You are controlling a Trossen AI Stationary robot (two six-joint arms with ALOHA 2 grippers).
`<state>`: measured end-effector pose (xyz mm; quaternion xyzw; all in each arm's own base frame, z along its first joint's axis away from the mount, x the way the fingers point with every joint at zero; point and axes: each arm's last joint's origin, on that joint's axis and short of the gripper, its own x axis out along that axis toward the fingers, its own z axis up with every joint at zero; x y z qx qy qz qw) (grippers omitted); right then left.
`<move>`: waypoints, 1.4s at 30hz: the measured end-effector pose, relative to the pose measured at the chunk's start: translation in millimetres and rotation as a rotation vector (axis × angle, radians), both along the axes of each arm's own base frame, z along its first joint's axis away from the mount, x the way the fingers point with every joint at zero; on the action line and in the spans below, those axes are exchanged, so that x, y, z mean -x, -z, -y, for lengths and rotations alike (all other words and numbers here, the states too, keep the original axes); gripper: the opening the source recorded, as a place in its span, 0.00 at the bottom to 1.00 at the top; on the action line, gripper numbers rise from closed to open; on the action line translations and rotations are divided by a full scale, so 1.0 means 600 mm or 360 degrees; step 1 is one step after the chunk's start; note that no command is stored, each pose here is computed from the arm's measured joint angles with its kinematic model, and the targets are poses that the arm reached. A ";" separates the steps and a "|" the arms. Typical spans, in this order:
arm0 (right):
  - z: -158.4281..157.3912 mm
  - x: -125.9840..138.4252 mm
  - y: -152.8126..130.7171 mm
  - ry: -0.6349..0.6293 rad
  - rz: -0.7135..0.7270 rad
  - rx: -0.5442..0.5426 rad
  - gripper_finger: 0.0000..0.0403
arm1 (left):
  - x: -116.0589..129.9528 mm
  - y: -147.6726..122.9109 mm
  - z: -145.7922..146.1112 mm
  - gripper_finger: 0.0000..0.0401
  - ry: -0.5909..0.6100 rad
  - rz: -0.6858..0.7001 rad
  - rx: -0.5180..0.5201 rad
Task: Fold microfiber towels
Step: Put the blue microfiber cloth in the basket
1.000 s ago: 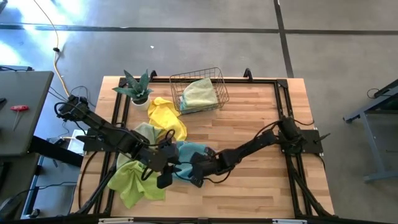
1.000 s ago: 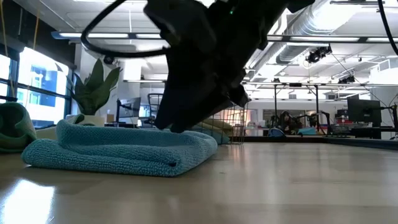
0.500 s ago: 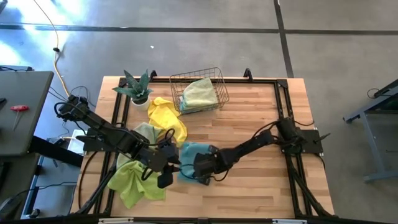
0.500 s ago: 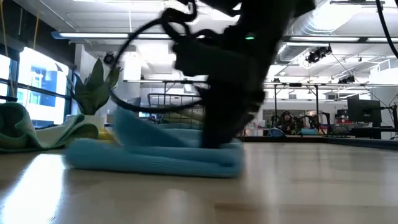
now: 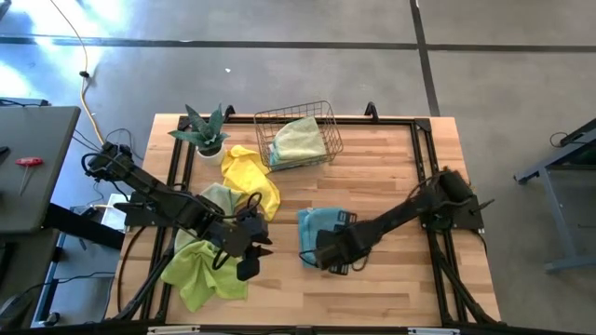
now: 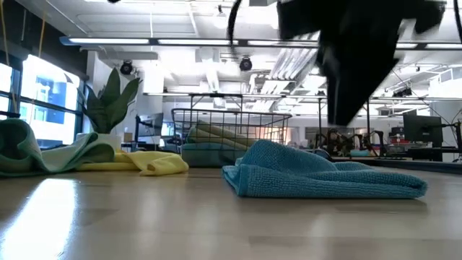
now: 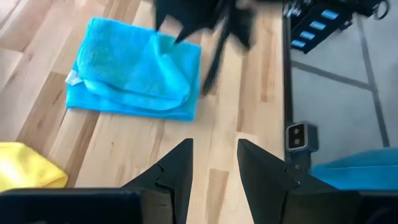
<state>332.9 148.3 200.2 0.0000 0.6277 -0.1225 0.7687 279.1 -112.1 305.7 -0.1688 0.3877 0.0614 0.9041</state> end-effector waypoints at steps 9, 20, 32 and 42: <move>0.047 0.123 -0.024 0.0593 0.0433 -0.0413 0.35 | -0.025 0.046 -0.009 0.29 0.0074 0.0136 -0.0120; 0.046 0.191 0.052 0.1467 0.0921 -0.1025 0.35 | -0.136 0.186 -0.055 0.29 0.0088 0.0245 -0.0336; 0.064 0.203 0.081 0.1649 0.0851 -0.0946 0.56 | -0.184 0.309 -0.103 0.29 0.0012 0.0117 -0.0316; 0.097 0.183 0.098 0.1703 0.0797 -0.0854 0.57 | -0.177 0.330 -0.113 0.29 0.0051 -0.0035 -0.0323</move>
